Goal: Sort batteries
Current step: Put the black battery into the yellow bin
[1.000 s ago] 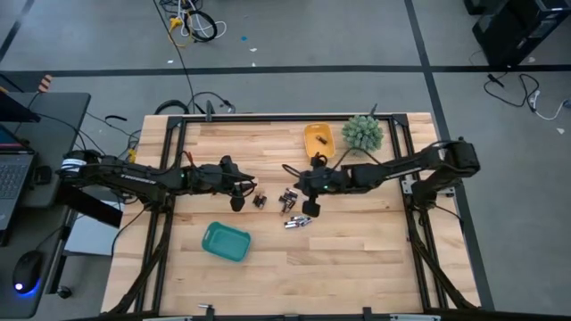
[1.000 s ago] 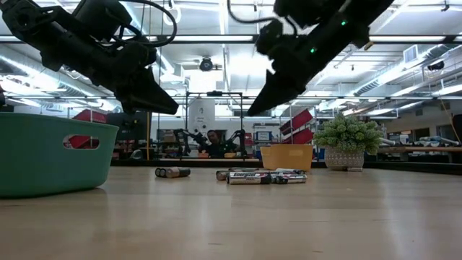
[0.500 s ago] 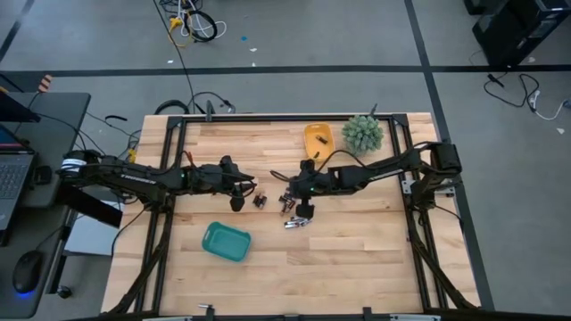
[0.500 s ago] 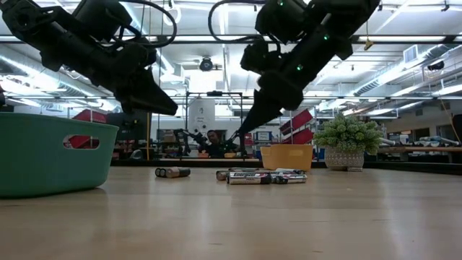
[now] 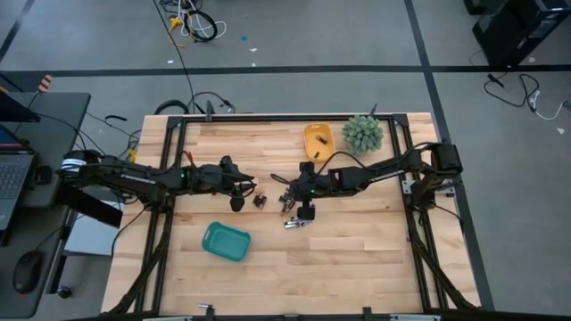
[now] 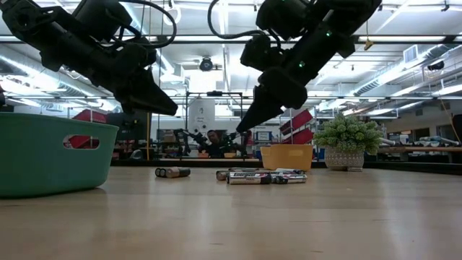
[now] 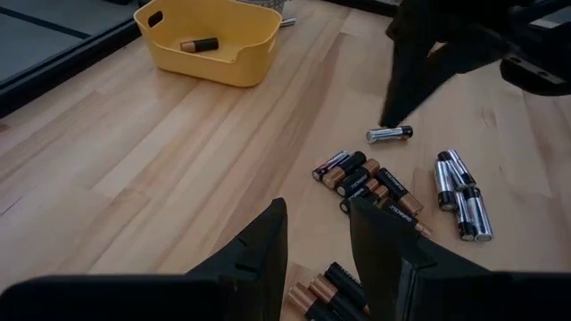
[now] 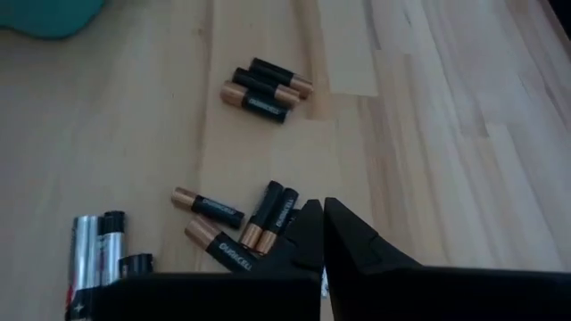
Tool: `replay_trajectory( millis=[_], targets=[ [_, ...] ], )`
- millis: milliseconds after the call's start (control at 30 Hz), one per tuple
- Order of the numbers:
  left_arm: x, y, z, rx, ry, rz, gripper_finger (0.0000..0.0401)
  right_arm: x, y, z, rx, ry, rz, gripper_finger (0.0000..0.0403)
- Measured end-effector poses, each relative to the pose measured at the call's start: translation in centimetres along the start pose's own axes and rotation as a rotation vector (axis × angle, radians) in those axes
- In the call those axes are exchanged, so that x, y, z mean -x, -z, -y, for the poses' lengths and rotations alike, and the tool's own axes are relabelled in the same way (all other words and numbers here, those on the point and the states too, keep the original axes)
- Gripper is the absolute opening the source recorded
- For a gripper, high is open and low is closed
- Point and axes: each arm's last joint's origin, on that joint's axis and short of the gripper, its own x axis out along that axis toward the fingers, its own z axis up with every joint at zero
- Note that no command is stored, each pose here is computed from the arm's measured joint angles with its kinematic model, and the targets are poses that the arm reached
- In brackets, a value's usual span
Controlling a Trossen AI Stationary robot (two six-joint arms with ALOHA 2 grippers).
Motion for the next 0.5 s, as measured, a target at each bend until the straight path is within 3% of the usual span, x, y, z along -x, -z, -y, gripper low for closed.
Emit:
replay_trajectory(
  millis=[500],
  targets=[
    [0.1,1.6,-0.4,-0.014,-0.026,-0.17,0.0119,0.4,-2.3,-0.4,0.014,-0.009,0.238,0.0029]
  ],
)
